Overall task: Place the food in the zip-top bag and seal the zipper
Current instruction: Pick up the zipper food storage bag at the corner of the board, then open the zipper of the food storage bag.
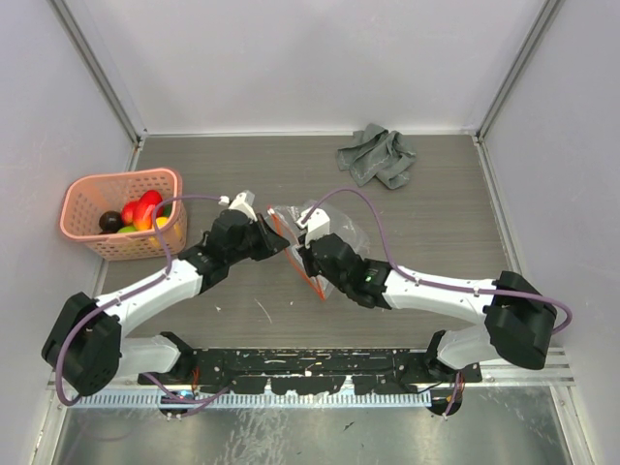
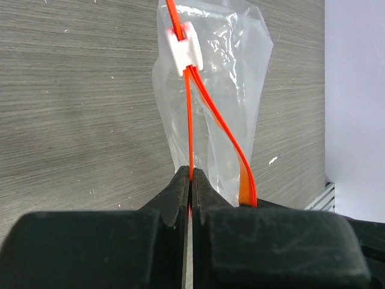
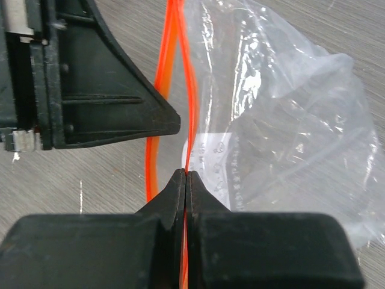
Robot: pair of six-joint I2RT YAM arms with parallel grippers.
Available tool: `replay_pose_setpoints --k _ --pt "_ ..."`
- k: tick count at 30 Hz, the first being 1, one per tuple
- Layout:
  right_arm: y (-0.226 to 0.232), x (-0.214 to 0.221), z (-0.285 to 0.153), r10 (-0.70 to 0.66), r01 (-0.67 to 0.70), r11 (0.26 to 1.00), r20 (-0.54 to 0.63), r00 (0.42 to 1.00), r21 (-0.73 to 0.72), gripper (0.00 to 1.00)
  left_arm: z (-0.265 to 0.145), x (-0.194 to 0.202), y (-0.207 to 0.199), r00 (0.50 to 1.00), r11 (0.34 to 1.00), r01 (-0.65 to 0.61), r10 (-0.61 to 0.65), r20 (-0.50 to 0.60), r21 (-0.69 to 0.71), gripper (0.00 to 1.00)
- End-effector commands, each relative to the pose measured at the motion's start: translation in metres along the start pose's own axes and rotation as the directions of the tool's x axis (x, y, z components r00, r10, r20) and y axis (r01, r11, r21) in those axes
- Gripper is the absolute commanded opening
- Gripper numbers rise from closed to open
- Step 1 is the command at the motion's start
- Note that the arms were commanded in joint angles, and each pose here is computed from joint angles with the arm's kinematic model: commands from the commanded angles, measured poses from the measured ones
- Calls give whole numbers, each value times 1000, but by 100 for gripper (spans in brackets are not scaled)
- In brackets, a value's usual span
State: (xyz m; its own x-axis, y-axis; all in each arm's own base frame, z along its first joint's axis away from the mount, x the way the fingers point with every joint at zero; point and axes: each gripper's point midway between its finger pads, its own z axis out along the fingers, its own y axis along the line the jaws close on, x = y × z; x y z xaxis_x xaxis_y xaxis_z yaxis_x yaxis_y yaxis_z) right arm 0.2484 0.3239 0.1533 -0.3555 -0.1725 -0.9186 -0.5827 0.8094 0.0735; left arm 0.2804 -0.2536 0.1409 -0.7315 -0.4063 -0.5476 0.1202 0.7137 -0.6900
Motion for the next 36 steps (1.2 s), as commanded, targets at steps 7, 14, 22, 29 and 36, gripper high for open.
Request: replay_pose_setpoints --k 7,14,22,29,36 --pt "-13 -30 -10 -8 -5 989 86 996 151 20 -23 -23 -26 995 999 8 -11 97 40 0" --pt "0 -30 -5 -19 8 992 85 996 128 38 -31 -23 -29 995 999 26 -29 98 38 0" --pt "7 -24 6 -41 32 990 66 997 137 43 -38 -24 -33 995 999 22 -26 100 45 0" --pt "-10 -25 7 -73 57 965 54 996 258 42 -43 -23 -30 996 1000 8 -10 91 19 0" --pt "-31 -57 -13 -120 66 931 129 984 360 22 -50 -19 -16 997 997 -32 36 63 -64 0"
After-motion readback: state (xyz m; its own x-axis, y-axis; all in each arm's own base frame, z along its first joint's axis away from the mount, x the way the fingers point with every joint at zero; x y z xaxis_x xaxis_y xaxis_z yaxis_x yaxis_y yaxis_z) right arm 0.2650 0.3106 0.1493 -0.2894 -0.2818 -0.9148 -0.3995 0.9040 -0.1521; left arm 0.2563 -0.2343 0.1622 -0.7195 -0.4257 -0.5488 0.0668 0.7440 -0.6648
